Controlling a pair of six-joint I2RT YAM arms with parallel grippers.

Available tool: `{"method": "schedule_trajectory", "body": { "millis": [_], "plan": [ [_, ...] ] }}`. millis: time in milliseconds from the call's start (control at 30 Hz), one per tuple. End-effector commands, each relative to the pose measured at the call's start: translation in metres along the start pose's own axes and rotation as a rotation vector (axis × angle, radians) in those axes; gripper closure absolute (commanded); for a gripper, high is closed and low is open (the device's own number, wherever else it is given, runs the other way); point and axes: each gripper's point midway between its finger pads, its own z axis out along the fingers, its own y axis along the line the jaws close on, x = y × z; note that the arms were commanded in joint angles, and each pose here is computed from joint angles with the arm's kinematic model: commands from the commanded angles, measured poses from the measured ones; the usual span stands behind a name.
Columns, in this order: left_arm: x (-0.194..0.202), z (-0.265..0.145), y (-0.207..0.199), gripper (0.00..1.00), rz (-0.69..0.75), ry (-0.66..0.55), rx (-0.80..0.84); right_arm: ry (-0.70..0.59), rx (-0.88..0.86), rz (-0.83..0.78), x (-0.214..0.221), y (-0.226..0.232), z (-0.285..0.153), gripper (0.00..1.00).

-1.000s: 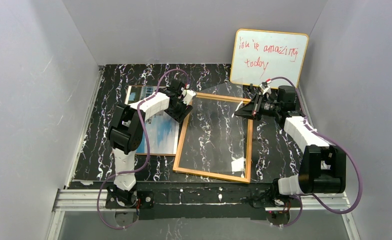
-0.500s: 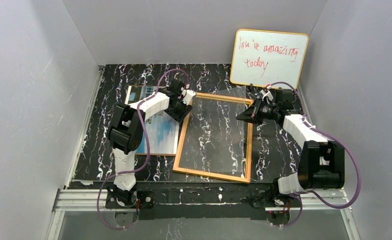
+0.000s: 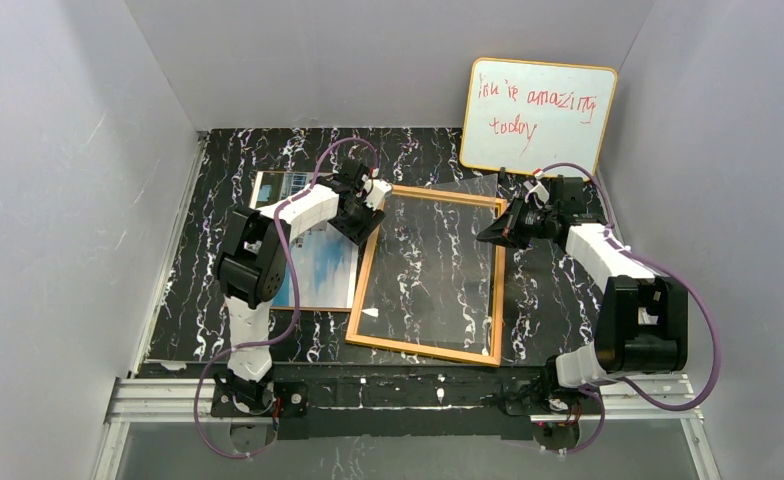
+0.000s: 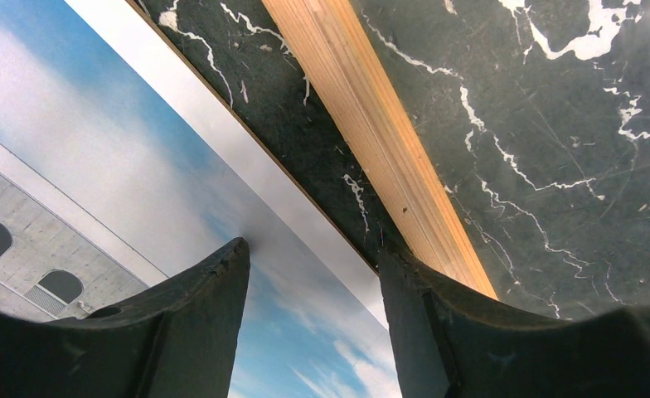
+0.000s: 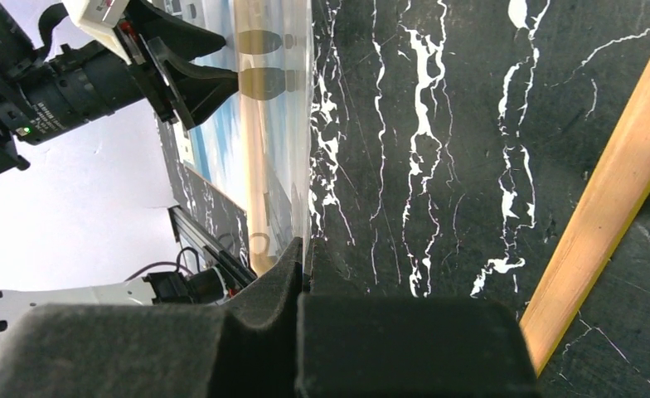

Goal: Put the photo into the frame
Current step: Place the photo frame item in the photo frame.

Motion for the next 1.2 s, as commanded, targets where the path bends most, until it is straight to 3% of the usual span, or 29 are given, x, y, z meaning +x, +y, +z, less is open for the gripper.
{"method": "schedule_trajectory", "body": {
  "millis": [0,1167],
  "plan": [
    [0.029,0.009,-0.016,0.44,-0.009,0.105,0.072,-0.032,0.032,-0.051,-0.016,0.002,-0.005,0.99],
    [0.024,0.008,-0.014,0.45,0.001,0.098,0.070,-0.024,0.119,0.019,-0.014,-0.024,-0.002,0.99]
  ]
}}
